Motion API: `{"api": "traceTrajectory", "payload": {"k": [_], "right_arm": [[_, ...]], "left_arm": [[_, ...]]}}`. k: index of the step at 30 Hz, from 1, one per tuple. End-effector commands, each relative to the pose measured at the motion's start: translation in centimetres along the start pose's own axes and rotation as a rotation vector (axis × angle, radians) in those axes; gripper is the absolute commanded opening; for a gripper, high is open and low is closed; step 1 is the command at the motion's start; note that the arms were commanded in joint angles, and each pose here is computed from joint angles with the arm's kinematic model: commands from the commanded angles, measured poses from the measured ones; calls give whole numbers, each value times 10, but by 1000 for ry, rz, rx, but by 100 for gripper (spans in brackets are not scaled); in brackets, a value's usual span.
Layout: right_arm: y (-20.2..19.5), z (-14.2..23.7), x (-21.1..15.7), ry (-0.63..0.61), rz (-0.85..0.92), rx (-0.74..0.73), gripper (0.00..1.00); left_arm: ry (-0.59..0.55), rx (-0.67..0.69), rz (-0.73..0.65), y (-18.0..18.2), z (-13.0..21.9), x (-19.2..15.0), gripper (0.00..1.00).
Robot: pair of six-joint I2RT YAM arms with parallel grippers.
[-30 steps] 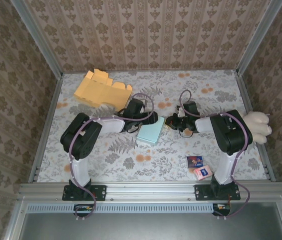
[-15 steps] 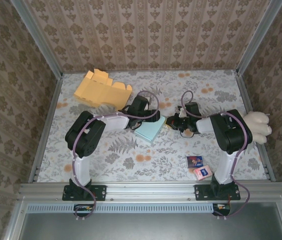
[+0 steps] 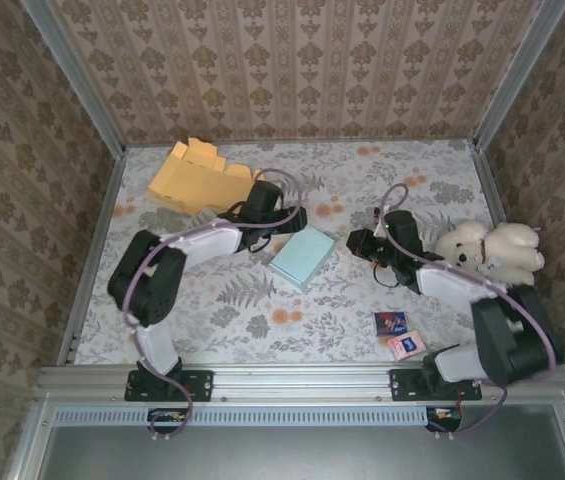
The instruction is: Fold the paper box
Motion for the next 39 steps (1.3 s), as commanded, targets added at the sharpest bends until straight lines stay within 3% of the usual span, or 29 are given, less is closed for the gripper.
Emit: {"api": "traceTrajectory", "payload": {"k": [1, 3, 6, 14, 20, 31, 39], "right_arm": [[-11, 25, -3, -86, 93, -126, 24], [-4, 34, -1, -104, 119, -112, 36], [5, 38, 4, -107, 135, -88, 43], [24, 15, 14, -48, 193, -4, 46], [32, -20, 19, 14, 267, 25, 47], [26, -84, 15, 172, 319, -16, 48], [13, -106, 1, 261, 293, -22, 49]], "left_arm": [[-55, 53, 44, 0, 36, -2, 76], [-72, 66, 59, -2, 54, -12, 77], [-89, 106, 86, -5, 78, -31, 79], [-73, 152, 268, -8, 108, -86, 83], [-103, 78, 378, -15, 103, -108, 83], [-58, 54, 415, -27, 67, -114, 81], [-29, 48, 404, -36, 46, -109, 80]]}}
Point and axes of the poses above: each hand's point on the last joint's axis, 136 mm out from that joint toward the fingers, its own z axis back along the fingers, its own y axis along the line the jaws close on, x = y × z, the point moved 8 cm from there along z, back along the fingers, and after that the axes turned 12 degrees about -z, right-handed, at the moved point
